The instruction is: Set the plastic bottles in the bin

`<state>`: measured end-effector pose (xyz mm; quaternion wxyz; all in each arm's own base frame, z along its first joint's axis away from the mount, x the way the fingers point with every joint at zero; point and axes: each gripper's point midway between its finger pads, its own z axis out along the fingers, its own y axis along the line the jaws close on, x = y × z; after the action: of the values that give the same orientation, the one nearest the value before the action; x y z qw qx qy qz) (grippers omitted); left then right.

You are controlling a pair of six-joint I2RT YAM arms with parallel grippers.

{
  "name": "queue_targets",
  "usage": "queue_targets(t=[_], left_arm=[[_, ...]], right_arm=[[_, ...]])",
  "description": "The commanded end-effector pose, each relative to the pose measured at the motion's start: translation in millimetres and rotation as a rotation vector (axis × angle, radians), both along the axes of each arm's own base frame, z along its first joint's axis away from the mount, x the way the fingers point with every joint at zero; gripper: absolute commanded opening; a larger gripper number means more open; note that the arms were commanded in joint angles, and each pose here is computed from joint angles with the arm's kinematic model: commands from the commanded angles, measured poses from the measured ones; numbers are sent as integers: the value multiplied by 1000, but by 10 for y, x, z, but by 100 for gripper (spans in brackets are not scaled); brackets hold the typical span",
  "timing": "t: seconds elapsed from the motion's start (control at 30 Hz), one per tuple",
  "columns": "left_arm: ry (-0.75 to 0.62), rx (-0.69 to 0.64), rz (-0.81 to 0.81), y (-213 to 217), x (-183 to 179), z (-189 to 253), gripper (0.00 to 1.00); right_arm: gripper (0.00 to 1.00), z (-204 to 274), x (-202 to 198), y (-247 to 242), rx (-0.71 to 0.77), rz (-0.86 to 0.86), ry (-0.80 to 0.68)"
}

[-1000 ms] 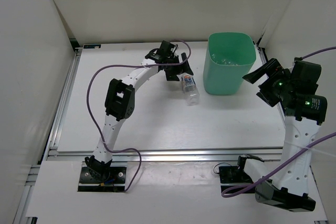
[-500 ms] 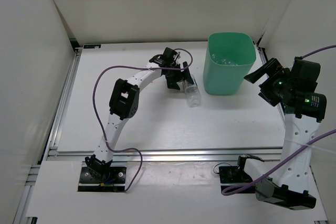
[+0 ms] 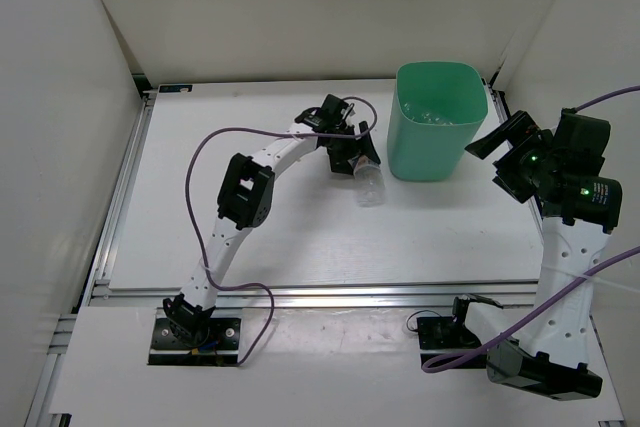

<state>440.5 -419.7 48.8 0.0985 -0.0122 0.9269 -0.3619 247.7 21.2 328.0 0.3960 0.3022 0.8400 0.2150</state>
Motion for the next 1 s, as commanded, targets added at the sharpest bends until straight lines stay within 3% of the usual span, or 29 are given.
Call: queue_targets(t=[0.0,0.3,0.37,0.57,0.77,0.97], left_arm=[[65,23,-14,18,-151,-176,94],[53,102,-17,460,-428,5,77],[23,82,-2,545,-424,288,72],[-101,-89,2,617,-437,1415,66],[-210,-376,-211,416,-848,2658,63],[-227,-559,-422,347,-1342,3276,57]], right_arm=[[100,74,10,-46,-34,-1,-31],[100,3,23,13,-1,20,-16],[100,34,35,51,19,32,-28],[100,59,110,282,119,153,-55],[100,287,86,793,386,448,-157],[100,368,275,884,489,568,-209]])
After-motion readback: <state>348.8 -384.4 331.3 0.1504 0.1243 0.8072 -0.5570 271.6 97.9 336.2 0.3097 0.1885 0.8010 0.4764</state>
